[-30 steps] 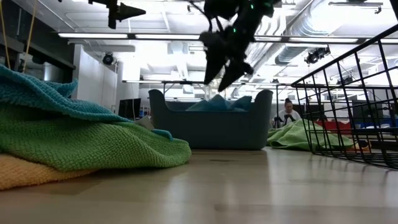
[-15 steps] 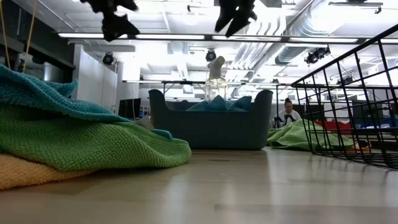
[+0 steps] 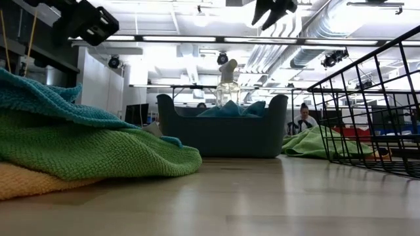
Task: Sort microfiber towel by color & place in baskets
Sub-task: Put the blue towel into the blue bin
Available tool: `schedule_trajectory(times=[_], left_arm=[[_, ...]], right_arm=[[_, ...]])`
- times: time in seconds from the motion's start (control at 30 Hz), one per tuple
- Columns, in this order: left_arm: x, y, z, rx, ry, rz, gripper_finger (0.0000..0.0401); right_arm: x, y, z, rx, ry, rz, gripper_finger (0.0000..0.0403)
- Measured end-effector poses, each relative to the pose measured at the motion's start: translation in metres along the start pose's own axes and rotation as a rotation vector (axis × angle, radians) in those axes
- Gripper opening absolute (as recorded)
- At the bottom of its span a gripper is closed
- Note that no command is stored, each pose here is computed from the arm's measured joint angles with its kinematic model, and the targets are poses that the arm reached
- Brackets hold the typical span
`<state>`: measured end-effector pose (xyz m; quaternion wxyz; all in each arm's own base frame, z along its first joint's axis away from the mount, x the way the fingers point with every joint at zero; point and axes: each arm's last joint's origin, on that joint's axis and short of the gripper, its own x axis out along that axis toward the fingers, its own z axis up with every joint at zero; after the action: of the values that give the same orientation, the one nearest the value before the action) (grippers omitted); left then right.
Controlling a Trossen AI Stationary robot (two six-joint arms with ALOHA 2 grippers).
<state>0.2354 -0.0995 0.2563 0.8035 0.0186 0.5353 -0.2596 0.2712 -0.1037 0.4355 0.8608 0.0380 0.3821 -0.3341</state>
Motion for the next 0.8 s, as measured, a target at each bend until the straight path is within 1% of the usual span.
schedule_trajectory(times=[0.13,0.23,0.37,0.63,0.8], left_arm=[[0.016,0.000,0.009,-0.052,-0.008,-0.076,0.0226],[0.026,0.002,0.009,-0.073,0.027,-0.117,0.0226],[0.036,0.004,0.007,-0.102,0.087,-0.114,0.0226],[0.051,0.007,0.008,-0.200,0.138,-0.106,0.0226],[0.064,0.009,0.006,-0.298,0.193,-0.095,0.0226]], right_arm=[[0.005,-0.002,-0.005,-0.022,0.067,-0.013,0.0303],[0.007,-0.002,-0.005,-0.050,0.079,-0.015,0.0303],[0.008,-0.004,-0.005,-0.063,0.080,-0.019,0.0303],[0.009,-0.009,-0.005,-0.079,0.084,-0.030,0.0303],[0.010,-0.010,-0.005,-0.086,0.087,-0.033,0.0303]])
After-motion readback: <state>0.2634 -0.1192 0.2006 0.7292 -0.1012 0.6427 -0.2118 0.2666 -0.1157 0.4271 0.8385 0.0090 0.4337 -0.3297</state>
